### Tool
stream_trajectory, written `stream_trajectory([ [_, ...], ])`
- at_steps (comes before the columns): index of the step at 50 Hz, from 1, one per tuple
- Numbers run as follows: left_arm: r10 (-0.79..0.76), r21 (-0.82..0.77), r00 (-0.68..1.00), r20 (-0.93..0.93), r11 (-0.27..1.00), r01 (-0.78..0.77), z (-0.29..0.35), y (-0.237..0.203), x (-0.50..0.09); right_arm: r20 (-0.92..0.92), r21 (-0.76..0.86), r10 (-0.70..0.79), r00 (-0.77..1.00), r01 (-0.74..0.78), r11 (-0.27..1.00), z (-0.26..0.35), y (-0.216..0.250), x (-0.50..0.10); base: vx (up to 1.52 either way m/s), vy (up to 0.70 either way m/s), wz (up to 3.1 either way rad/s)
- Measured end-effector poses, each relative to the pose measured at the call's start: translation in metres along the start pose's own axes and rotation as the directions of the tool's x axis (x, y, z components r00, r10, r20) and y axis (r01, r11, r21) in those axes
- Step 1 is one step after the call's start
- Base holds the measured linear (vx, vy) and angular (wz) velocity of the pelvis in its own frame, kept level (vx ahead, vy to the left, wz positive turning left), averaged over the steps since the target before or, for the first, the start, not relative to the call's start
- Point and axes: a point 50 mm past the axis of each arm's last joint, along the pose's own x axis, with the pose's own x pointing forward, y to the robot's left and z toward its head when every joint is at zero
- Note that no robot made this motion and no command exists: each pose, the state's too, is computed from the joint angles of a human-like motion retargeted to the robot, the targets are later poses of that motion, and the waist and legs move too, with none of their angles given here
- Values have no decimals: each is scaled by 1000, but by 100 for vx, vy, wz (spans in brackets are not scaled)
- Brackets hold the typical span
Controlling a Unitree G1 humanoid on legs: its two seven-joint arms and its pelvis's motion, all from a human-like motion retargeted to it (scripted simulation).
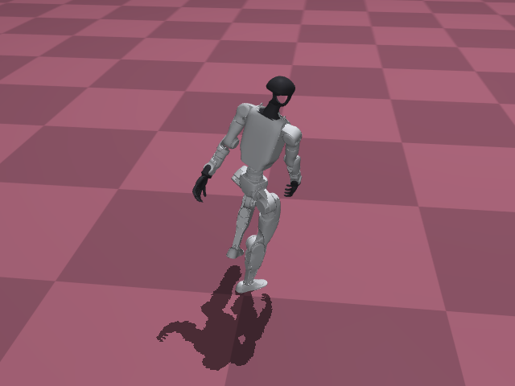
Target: Upper body actions
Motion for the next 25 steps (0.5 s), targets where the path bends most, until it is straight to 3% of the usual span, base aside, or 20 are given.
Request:
stream_trajectory([
  [5,-33,-91,999,-36,995,30,-17,1,4,95,-136,-84,992,97,986,40,-15,-2,0,0,0],
  [12,-38,-216,998,58,975,49,-1,-12,4,35,-133,-62,997,66,989,7,-3,0,7,4,35],
  [18,-25,-343,985,168,936,82,28,-23,-2,-226,-62,0,974,-15,998,-78,27,-8,9,10,-2],
  [22,43,-476,968,245,876,82,55,-24,-12,-408,-119,-22,913,-29,992,-134,37,-26,7,14,54],
  [25,47,-484,946,322,867,122,78,-20,-23,-490,-131,-18,871,-53,990,-160,44,-38,-11,15,91],
])
